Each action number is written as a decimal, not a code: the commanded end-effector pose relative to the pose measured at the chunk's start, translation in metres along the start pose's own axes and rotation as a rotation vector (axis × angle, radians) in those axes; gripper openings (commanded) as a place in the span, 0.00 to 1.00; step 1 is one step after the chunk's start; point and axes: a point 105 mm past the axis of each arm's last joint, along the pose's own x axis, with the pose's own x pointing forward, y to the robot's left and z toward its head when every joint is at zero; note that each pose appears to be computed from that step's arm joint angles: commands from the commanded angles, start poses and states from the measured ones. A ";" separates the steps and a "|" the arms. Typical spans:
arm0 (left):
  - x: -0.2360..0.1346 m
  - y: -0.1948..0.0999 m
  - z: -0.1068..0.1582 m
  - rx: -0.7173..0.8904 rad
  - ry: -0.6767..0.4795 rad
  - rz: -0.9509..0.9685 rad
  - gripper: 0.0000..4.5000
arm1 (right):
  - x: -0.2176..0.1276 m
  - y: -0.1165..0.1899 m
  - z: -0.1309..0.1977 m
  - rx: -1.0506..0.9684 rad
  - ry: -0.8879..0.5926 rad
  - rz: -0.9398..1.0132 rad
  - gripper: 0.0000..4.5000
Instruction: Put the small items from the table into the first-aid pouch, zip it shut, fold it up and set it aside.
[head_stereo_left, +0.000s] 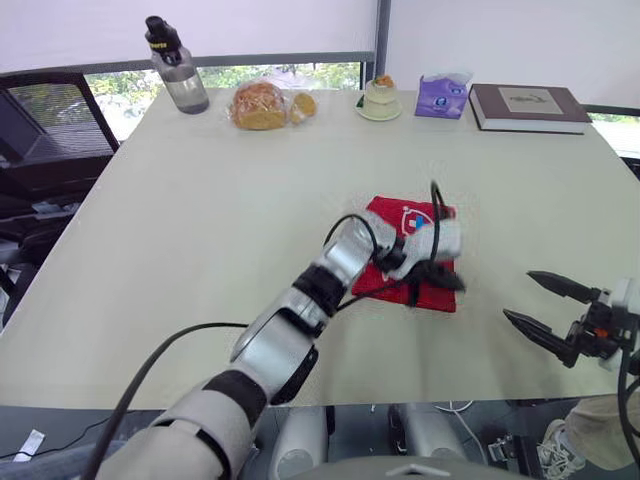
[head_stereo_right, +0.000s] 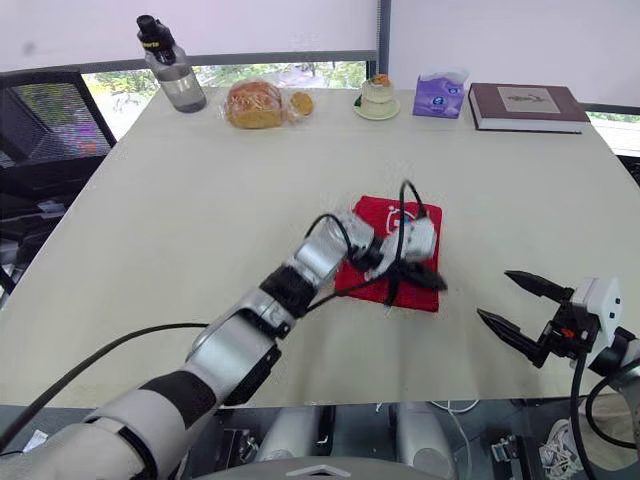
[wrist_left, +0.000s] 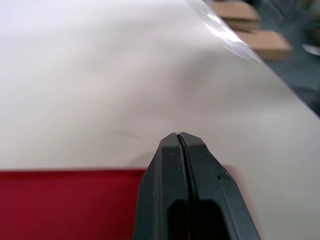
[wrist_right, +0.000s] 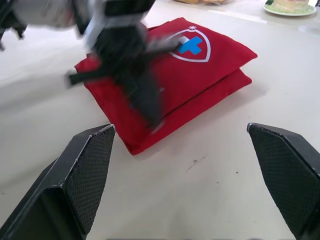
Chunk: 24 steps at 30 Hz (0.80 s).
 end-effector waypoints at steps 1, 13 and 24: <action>-0.008 0.024 -0.004 0.003 0.022 0.141 0.00 | -0.002 -0.002 0.009 -0.046 -0.023 -0.013 1.00; -0.031 0.067 -0.052 -0.158 0.198 0.561 0.00 | -0.004 0.003 0.010 -0.062 -0.014 -0.038 1.00; -0.097 0.101 -0.007 -0.148 -0.161 0.798 0.00 | 0.004 0.001 0.013 -0.060 -0.007 -0.025 1.00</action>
